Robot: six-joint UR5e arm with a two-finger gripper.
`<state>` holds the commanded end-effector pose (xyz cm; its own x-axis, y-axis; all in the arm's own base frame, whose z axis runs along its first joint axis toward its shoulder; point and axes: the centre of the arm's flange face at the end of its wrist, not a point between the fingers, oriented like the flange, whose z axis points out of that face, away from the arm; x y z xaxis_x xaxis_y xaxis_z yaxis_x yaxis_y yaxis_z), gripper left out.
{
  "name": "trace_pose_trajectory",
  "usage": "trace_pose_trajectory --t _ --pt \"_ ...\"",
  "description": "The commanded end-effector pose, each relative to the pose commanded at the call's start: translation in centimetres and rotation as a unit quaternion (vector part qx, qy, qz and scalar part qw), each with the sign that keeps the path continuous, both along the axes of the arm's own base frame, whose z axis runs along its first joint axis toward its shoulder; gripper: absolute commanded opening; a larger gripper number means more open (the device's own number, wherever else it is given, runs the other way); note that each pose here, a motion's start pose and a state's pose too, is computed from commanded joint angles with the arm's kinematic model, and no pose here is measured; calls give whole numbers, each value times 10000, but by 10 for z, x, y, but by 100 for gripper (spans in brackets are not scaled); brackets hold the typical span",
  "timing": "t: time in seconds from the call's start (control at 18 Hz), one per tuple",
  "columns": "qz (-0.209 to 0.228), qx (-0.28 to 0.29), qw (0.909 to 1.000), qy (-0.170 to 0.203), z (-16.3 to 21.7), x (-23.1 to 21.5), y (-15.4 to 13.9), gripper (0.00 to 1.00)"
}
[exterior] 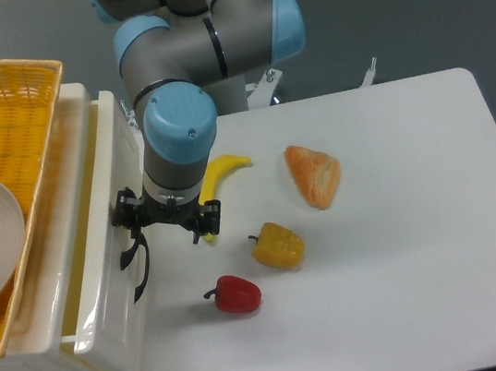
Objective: Slide open the top white drawer
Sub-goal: 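Pull the upper drawer outward from the cabinet by its handle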
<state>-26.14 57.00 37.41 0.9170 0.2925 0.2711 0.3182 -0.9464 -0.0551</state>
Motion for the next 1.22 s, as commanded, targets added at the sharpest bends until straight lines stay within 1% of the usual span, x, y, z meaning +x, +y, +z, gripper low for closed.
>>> trace_pose_trajectory --t 0.28,0.44,0.78,1.22 --pt "55 9 10000 5 0 -10 -5 100" --pt "12 18 10000 9 -1 -12 -6 100" --pt "120 23 9999 12 -1 -27 -13 100" --pt "95 52 9999 29 -1 -40 -19 100"
